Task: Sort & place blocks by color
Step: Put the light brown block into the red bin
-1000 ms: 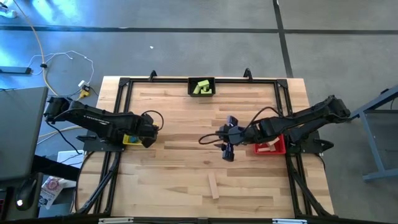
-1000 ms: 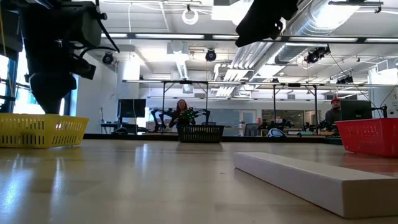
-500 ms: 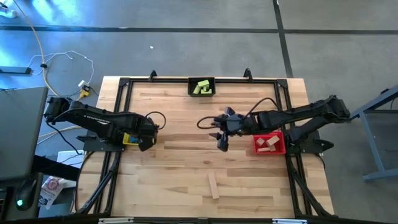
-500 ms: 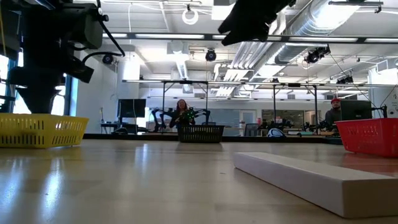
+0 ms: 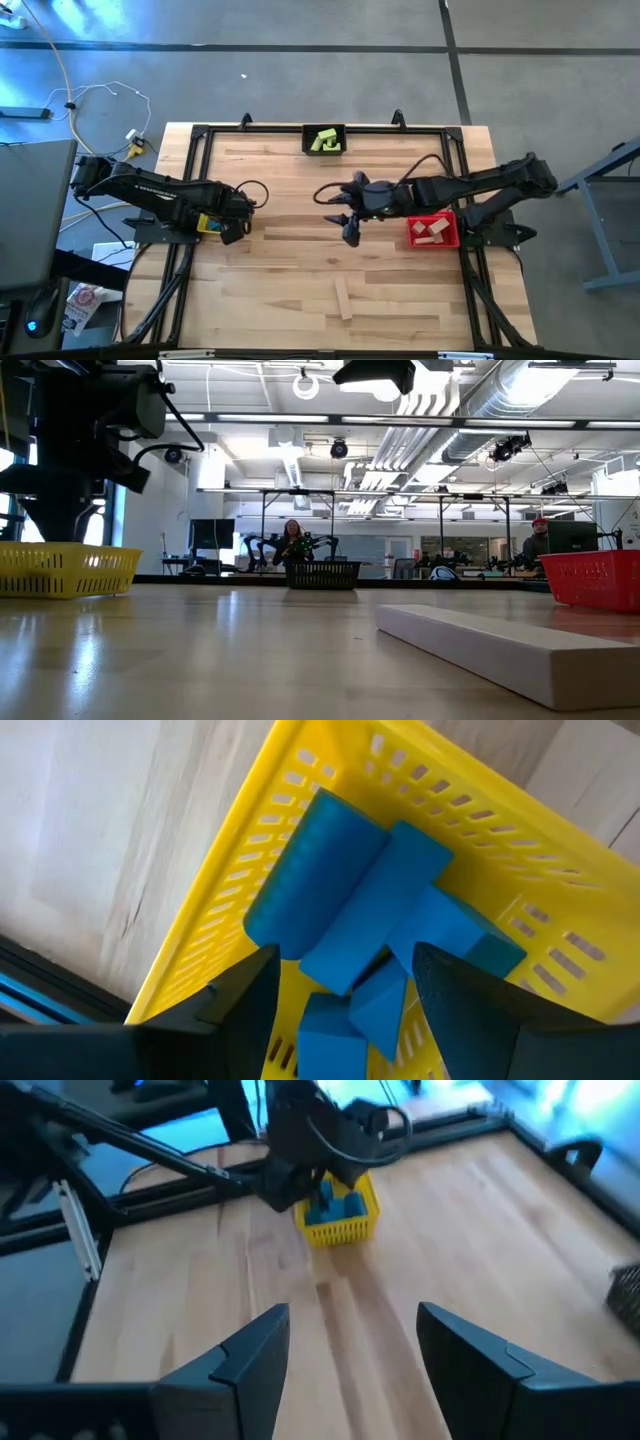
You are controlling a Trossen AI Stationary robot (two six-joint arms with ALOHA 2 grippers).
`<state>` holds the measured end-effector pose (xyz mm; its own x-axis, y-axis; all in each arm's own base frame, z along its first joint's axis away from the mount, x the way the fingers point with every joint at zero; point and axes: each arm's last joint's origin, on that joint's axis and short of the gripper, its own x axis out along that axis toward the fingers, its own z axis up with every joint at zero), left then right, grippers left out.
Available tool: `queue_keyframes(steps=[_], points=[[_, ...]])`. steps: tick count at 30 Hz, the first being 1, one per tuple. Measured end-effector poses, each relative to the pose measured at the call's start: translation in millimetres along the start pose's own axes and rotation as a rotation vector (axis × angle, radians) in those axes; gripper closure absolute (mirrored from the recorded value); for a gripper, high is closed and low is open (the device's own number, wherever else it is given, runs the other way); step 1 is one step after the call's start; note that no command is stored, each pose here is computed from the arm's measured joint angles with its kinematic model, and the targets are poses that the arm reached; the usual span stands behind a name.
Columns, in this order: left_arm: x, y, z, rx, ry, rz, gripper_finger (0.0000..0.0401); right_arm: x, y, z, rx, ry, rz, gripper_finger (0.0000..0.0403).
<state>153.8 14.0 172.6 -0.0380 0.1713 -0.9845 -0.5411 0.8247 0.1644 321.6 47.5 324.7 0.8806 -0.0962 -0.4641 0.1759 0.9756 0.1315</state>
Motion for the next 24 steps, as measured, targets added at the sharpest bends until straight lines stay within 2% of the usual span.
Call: queue_keyframes(steps=[3,8,14,18,24], points=[[0,0,0,0.000,-0.002,-0.001,0.0184,10,5,6,0.090,0.058,-0.019,0.0197],[0,0,0,-0.001,-0.003,-0.001,0.0184,29,15,6,0.273,0.264,-0.103,0.0197],[0,0,1,-0.002,-0.010,0.005,0.0184,51,45,4,0.502,0.414,-0.154,0.0197],[0,0,1,-0.009,-0.014,0.012,0.0185,67,70,-4,0.653,0.489,-0.152,0.0197],[0,0,1,-0.011,-0.019,0.011,0.0183,84,100,-28,0.794,0.590,-0.211,0.0197]])
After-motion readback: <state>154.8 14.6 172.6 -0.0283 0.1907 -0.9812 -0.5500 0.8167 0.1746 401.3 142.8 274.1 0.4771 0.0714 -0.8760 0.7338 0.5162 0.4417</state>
